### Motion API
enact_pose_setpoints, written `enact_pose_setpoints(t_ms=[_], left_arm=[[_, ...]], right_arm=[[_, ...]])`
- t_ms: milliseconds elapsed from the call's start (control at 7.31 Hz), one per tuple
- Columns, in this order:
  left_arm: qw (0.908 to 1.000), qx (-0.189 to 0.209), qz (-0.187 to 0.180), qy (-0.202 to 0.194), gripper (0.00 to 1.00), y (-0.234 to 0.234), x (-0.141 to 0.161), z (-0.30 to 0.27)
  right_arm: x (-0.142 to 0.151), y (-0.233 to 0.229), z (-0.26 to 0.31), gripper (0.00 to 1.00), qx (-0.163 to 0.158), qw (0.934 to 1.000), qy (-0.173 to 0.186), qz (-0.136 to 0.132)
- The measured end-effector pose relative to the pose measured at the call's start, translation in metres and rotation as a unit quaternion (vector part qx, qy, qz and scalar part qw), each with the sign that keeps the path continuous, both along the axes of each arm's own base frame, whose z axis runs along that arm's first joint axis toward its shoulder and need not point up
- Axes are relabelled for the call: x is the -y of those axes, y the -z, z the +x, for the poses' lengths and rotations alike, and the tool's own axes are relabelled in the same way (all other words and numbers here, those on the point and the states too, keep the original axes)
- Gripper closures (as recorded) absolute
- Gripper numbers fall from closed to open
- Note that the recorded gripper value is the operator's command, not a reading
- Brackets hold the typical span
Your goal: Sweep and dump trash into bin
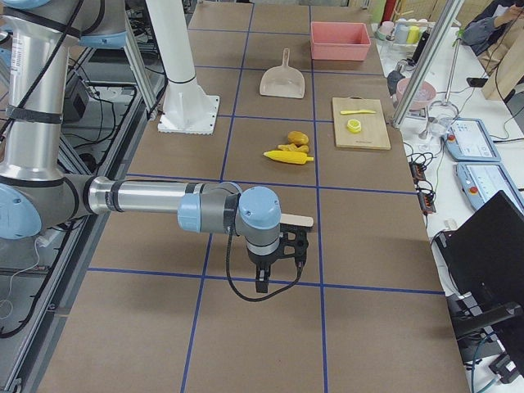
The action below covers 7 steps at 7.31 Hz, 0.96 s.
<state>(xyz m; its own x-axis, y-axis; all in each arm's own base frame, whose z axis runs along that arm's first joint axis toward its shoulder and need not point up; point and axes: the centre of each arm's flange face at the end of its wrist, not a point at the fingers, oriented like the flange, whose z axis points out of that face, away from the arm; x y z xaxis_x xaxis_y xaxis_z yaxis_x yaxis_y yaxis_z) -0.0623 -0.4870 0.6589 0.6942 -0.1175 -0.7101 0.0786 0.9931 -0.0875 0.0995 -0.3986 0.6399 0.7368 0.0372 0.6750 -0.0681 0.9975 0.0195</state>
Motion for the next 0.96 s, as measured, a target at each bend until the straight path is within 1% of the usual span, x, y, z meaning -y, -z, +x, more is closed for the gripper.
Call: enact_pose_setpoints(t_ms=[958], left_arm=[[1.0000,0.001,0.000,0.001,0.02,0.0014,0.0000,-0.0003]], right_arm=[[0.0007,-0.0038,0.0002,0.00,-0.004,1.0000,0.000,0.000]])
